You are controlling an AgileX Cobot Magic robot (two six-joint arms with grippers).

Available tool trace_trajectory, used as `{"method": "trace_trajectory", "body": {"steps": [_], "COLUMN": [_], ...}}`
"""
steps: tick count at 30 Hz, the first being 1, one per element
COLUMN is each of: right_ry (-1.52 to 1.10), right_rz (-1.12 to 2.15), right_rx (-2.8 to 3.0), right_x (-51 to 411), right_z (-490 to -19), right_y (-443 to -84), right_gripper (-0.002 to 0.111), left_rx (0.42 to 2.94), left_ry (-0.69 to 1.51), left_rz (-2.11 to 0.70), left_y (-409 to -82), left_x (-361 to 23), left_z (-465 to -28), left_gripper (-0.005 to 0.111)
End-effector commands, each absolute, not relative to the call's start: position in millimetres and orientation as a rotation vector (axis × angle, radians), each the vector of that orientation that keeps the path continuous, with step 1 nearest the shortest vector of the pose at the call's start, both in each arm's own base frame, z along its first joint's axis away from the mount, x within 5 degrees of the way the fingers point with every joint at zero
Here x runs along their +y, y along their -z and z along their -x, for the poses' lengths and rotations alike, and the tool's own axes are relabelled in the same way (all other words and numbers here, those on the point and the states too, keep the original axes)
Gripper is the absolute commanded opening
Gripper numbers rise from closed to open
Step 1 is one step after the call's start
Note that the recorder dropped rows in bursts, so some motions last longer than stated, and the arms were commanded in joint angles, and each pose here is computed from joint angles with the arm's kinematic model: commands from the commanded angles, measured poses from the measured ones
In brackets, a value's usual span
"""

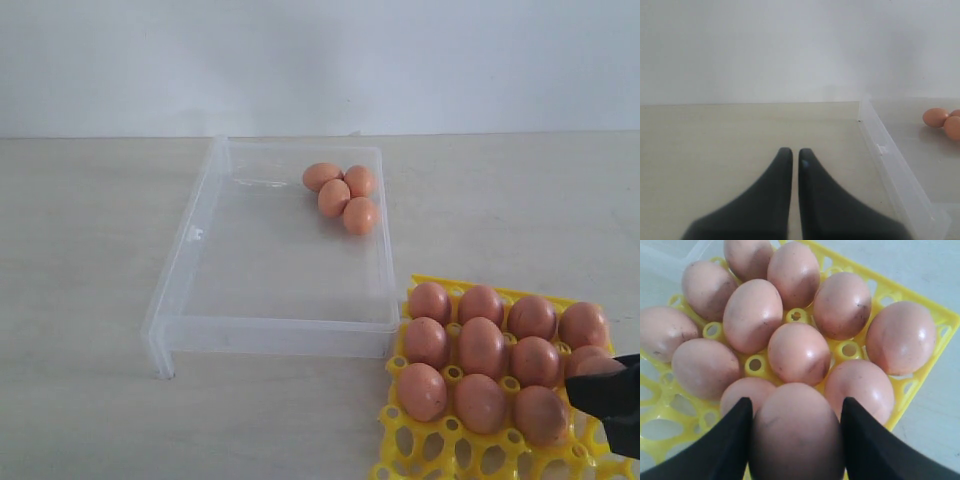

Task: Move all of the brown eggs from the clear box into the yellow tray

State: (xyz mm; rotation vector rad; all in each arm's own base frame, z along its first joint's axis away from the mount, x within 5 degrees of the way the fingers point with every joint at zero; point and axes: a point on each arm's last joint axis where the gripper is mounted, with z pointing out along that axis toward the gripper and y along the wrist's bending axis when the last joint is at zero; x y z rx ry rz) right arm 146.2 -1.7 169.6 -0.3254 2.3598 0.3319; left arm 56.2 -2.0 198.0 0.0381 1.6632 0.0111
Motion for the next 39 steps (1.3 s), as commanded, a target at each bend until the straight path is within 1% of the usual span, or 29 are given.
{"method": "trace_trajectory", "body": {"steps": [1,3,5,7,8,9,20,21,22,24,33,36,37,39], "right_ry": [-0.337,-0.342,-0.355,-0.345,-0.334,-0.318,-0.379,-0.395,-0.403,-0.376,-0.365,-0.402,-0.442,-0.555], "right_rz": [0.331,0.329,0.32,0.307,0.303,0.296,0.273,0.274,0.254,0.24,0.191,0.126,0.094,0.05], "right_rx": [2.349,2.35,2.347,2.346,2.348,2.349,2.349,2.346,2.339,2.343,2.333,2.303,2.282,2.228], "right_x": [-1.0,-0.6,0.1,-0.8,-1.6,-2.8,0.5,1.5,1.6,-0.4,-2.3,-1.5,0.2,5.9], "right_z": [-146.3,-145.8,-145.7,-146.2,-146.5,-146.8,-146.0,-145.9,-146.5,-147.1,-148.9,-151.1,-152.1,-153.5], "right_y": [-170.6,-170.2,-170.2,-170.3,-170.1,-169.9,-170.7,-171.1,-171.8,-171.3,-172.1,-174.8,-176.7,-182.0], "right_gripper": [0.0,0.0,0.007,0.026,0.032,0.035,0.036,0.042,0.053,0.061,0.061,0.06,0.06,0.05], "left_rx": [1.661,1.661,1.661,1.661,1.661,1.661,1.661,1.661,1.661,1.661,1.661,1.661,1.661,1.661], "left_ry": [-0.01,-0.01,-0.01,-0.01,-0.01,-0.01,-0.01,-0.01,-0.01,-0.01,-0.01,-0.01,-0.01,-0.01], "left_rz": [-0.042,-0.042,-0.042,-0.042,-0.042,-0.042,-0.042,-0.042,-0.042,-0.042,-0.042,-0.042,-0.042,-0.042], "left_y": [-197.0,-197.0,-197.0,-197.0,-197.0,-197.0,-197.0,-197.0,-197.0,-197.0,-197.0,-197.0,-197.0,-197.0], "left_x": [-2.1,-2.1,-2.1,-2.1,-2.1,-2.1,-2.1,-2.1,-2.1,-2.1,-2.1,-2.1,-2.1,-2.1], "left_z": [-56.1,-56.1,-56.1,-56.1,-56.1,-56.1,-56.1,-56.1,-56.1,-56.1,-56.1,-56.1,-56.1,-56.1], "left_gripper": [0.004,0.004,0.004,0.004,0.004,0.004,0.004,0.004,0.004,0.004,0.004,0.004,0.004,0.004]}}
